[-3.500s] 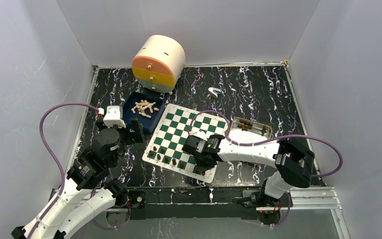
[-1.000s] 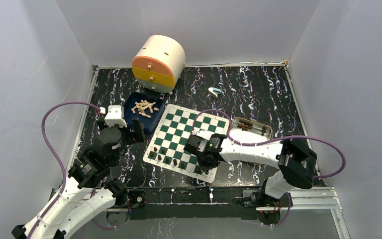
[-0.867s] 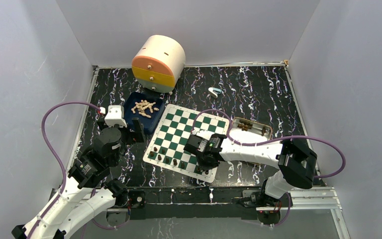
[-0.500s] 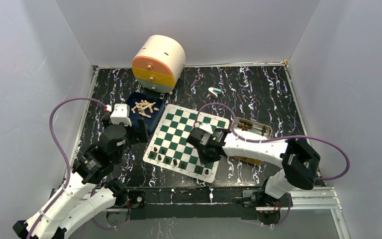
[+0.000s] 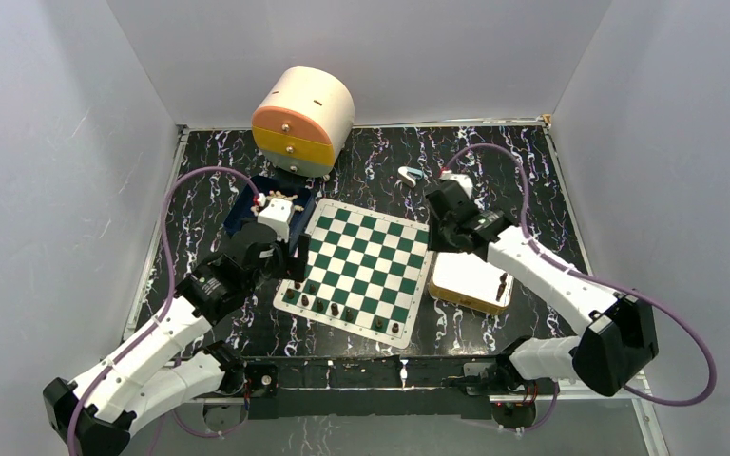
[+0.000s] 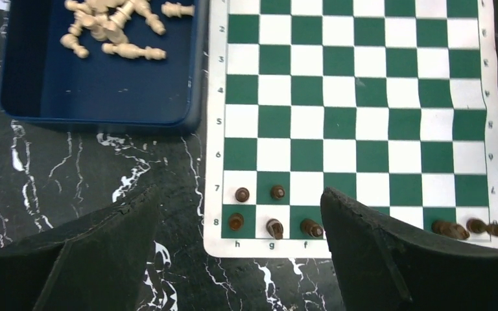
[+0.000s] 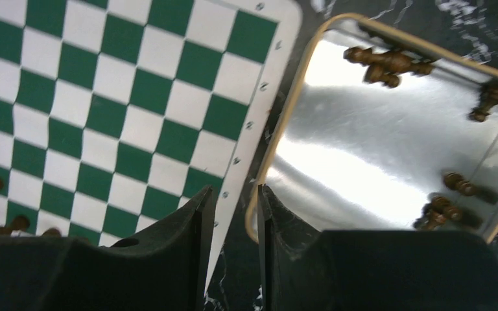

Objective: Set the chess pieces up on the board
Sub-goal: Pick up the chess piece from the storage box.

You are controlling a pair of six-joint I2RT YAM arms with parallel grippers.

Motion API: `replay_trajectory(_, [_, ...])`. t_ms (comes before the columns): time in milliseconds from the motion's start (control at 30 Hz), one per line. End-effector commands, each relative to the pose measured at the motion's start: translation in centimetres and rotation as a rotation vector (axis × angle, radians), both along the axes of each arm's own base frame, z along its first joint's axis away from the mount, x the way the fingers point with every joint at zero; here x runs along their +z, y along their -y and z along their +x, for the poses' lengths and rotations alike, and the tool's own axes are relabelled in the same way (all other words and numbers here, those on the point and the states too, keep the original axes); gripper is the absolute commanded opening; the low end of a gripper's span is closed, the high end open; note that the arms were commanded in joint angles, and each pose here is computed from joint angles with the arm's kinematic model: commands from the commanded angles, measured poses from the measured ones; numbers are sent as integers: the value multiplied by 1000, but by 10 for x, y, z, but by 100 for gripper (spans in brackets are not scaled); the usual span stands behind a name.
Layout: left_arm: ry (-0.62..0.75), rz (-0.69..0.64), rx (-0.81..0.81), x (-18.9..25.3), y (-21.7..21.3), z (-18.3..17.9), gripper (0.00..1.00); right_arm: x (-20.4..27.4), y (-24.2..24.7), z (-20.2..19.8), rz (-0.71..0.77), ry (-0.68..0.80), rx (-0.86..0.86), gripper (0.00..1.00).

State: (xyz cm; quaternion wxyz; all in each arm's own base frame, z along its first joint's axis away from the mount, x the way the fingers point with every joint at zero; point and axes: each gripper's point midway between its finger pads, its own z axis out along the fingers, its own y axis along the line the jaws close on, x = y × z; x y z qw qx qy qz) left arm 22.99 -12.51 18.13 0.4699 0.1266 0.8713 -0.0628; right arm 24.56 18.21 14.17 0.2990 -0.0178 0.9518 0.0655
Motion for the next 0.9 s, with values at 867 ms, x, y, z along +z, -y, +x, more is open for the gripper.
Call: replay_trajectory(867, [0,-17,-144,-2,18,-8,86,-90,112,89,-126,31,-230,57])
